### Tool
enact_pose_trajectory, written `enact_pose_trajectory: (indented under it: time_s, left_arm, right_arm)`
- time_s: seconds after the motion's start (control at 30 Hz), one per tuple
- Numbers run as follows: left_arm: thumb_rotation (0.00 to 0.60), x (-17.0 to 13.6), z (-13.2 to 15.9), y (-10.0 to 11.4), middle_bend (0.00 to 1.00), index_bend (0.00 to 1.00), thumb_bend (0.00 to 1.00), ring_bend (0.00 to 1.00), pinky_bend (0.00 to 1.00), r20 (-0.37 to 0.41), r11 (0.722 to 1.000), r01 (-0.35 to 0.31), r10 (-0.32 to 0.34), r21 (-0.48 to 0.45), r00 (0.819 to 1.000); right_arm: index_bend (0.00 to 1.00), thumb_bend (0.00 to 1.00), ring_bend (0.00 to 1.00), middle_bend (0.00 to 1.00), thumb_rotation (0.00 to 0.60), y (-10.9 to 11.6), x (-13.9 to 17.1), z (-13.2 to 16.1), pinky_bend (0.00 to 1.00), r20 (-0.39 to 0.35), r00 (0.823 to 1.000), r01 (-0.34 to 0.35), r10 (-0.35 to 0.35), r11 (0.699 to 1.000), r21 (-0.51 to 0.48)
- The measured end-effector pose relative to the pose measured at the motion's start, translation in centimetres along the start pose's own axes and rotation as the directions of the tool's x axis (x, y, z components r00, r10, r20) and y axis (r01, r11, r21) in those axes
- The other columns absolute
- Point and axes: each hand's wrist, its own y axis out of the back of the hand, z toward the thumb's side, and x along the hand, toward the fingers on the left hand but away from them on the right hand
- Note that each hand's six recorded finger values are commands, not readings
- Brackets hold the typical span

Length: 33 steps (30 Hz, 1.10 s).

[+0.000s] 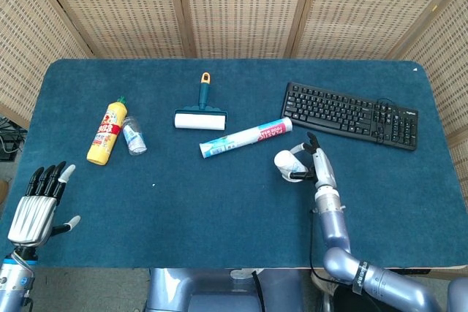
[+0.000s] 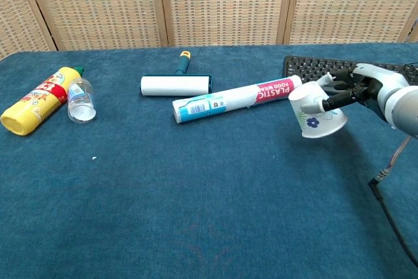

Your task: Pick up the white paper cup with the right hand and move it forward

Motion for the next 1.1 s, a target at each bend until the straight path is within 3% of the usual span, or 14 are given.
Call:
enact_pose_trajectory:
  time_s: [0.37,0.57,0.83,1.1]
  left_arm:
    - [0.6,0.0,0.3,-0.1,0.0,0.0,0.16,0.0,0.0,0.005,1.0,0.002,-0.002,0.002,1.0]
    - [0.6,-0.1,0.2,0.1,0.0,0.0,0.16,0.0,0.0,0.006,1.0,-0.002,0.002,0.0,1.0]
    - [0.6,-0.1,0.0,0.4,0.0,0.0,0.16,0.0,0.0,0.001,1.0,-0.01,0.01,-0.008,1.0]
    - [0.6,-0.1,-0.3,0.7,0.0,0.0,0.16,0.0,0.0,-0.008,1.0,-0.018,0.017,-0.012,1.0]
  right_arm:
    - [0.49,0.29,0.0,0.01,0.6,-0.1,0.1,-2.4,0.0,0.03,0.999,-0.021,0.021,1.0,0.002]
    - [0.38,0.29,0.0,0.0,0.6,0.6,0.7,-3.2,0.0,0.028,1.0,-0.009,0.008,0.999,0.049]
    - [0.21,0.29,0.0,0.0,0.6,2.2,2.5,-3.6,0.0,-0.009,1.0,0.012,-0.011,0.993,0.118]
    - [0.17,0.28,0.0,0.0,0.6,3.2,5.0,-2.4,0.0,-0.091,0.996,0.009,0.008,0.984,0.176]
